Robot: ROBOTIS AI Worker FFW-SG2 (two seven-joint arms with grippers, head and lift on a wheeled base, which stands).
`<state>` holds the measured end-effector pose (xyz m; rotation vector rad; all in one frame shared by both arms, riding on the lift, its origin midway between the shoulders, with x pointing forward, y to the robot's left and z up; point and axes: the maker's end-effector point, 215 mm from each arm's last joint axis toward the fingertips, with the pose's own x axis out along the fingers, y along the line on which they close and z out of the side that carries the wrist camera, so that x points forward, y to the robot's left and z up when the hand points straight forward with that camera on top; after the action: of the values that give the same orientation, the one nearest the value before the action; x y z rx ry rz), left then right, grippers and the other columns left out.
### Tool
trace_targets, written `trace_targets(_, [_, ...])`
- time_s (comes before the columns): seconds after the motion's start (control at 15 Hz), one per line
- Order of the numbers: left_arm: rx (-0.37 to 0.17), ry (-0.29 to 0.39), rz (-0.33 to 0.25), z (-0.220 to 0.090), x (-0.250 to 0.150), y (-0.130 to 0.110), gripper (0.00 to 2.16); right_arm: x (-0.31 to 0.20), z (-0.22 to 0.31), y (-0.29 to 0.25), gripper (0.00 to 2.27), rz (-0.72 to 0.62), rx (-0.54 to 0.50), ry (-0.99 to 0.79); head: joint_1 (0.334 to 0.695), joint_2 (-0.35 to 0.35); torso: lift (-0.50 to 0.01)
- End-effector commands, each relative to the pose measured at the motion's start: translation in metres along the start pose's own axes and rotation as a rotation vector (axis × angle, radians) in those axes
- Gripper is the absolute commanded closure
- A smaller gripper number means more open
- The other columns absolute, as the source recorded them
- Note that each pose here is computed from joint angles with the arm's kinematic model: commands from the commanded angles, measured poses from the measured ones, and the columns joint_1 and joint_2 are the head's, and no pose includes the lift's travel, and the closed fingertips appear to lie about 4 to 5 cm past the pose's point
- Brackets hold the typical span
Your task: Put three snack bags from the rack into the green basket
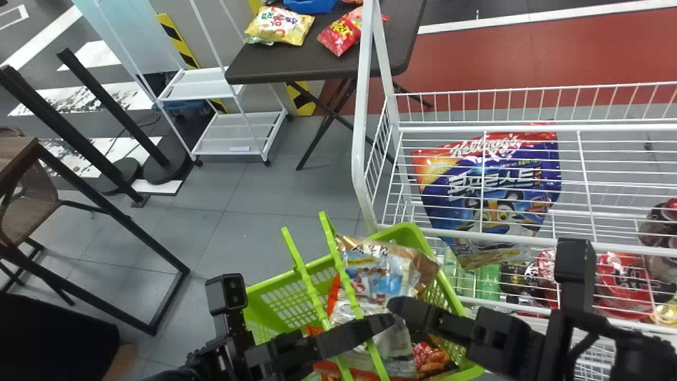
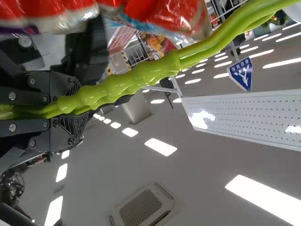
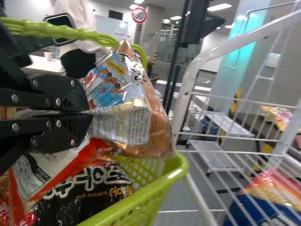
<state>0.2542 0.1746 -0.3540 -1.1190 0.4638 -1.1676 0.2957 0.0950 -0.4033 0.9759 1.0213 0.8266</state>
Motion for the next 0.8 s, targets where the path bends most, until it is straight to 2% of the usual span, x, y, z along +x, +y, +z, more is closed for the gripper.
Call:
trace_targets(0.0, [0.007, -0.011, 0.004, 0.005, -0.004, 0.000, 2.15, -0.009, 0.000, 0.006, 0.05, 0.018, 0.009, 0.001, 0.695, 0.350, 0.000])
trace_targets(0.4, [0.009, -0.017, 0.004, 0.007, -0.007, -0.002, 2.15, -0.056, 0.049, -0.012, 0.04, -0.001, 0.023, -0.121, 0.695, 0.350, 0.000])
trace_targets(0.47, [0.009, -0.017, 0.004, 0.007, -0.007, -0.002, 2.15, -0.065, 0.060, -0.024, 0.04, -0.035, -0.017, -0.133, 0.695, 0.350, 0.000])
trace_targets(0.6, [0.009, -0.017, 0.002, 0.007, -0.007, -0.002, 2.15, -0.072, 0.078, -0.065, 0.07, -0.201, -0.137, -0.179, 0.695, 0.350, 0.000])
trace_targets(0.73, [0.009, -0.018, -0.004, 0.007, -0.007, -0.003, 2.15, -0.080, 0.108, -0.084, 0.08, -0.276, -0.252, -0.297, 0.695, 0.350, 0.000])
